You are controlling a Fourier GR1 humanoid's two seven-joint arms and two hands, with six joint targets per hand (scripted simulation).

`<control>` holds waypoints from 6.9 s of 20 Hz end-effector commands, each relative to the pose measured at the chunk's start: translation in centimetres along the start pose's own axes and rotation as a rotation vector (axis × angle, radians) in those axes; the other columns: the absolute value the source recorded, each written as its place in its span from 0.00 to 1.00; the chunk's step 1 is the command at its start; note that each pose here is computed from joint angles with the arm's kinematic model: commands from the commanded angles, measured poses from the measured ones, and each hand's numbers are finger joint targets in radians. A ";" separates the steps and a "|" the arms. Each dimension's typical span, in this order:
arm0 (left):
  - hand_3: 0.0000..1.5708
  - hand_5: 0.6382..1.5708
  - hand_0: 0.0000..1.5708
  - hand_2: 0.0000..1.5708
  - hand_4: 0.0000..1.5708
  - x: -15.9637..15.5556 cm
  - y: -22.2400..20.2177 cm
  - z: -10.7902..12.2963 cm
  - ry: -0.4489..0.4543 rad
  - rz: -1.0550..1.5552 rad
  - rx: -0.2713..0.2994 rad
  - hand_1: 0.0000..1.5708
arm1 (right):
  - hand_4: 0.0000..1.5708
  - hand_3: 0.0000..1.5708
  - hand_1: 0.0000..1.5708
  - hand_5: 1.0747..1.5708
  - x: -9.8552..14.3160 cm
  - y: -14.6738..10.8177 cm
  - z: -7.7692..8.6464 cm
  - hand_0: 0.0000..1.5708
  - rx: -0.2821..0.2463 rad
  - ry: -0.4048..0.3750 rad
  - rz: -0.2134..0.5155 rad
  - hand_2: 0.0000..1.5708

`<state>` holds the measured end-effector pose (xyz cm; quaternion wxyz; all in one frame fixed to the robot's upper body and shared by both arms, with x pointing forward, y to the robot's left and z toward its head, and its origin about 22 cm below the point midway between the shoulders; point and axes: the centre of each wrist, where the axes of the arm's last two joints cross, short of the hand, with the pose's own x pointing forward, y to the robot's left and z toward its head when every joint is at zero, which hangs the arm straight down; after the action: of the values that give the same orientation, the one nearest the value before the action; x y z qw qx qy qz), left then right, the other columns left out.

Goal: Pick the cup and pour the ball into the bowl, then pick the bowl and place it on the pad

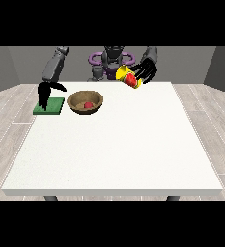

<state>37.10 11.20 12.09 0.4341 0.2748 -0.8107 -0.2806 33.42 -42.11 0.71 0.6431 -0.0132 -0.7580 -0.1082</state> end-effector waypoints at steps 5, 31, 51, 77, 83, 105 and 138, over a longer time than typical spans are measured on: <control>0.00 0.97 0.00 0.00 0.00 -3.6 -0.8 2.6 0.092 0.414 0.098 0.00 | 0.24 0.00 0.00 0.99 0.6 5.6 -2.7 0.00 0.112 -0.006 -0.042 0.00; 0.00 0.99 0.00 0.00 0.00 -2.3 2.4 0.5 0.021 0.453 0.015 0.00 | 0.14 0.00 0.00 0.92 -7.7 9.4 1.6 0.00 0.060 0.089 -0.124 0.00; 0.00 1.00 0.00 0.00 0.00 -7.1 3.6 3.2 0.105 0.501 -0.006 0.00 | 0.66 1.00 1.00 0.96 -7.8 10.5 0.9 1.00 -0.071 0.399 0.139 1.00; 0.00 0.99 0.00 0.00 0.00 -12.6 1.0 9.2 0.284 0.439 0.100 0.00 | 0.68 1.00 1.00 0.98 -0.4 3.9 -2.1 1.00 -0.012 0.468 0.107 1.00; 0.00 0.99 0.00 0.00 0.00 -9.7 2.8 5.4 0.083 0.424 0.136 0.00 | 0.65 0.92 1.00 0.98 4.5 -1.9 -2.9 1.00 -0.082 0.287 0.009 1.00; 0.00 0.99 0.00 0.00 0.00 -2.9 7.1 5.1 -0.043 0.428 0.194 0.00 | 0.50 0.00 1.00 1.00 9.8 -8.4 -2.1 1.00 -0.167 0.166 0.042 1.00; 0.00 1.00 0.00 0.00 0.00 -2.8 7.2 7.9 0.019 0.454 0.229 0.00 | 0.00 0.16 0.00 0.86 21.2 -13.3 -1.0 0.00 -0.190 0.209 0.308 0.17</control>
<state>30.30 20.12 13.47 0.4340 0.1317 -0.8871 -0.0860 29.78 -56.28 15.99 0.7196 -0.1952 -0.6595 -0.0958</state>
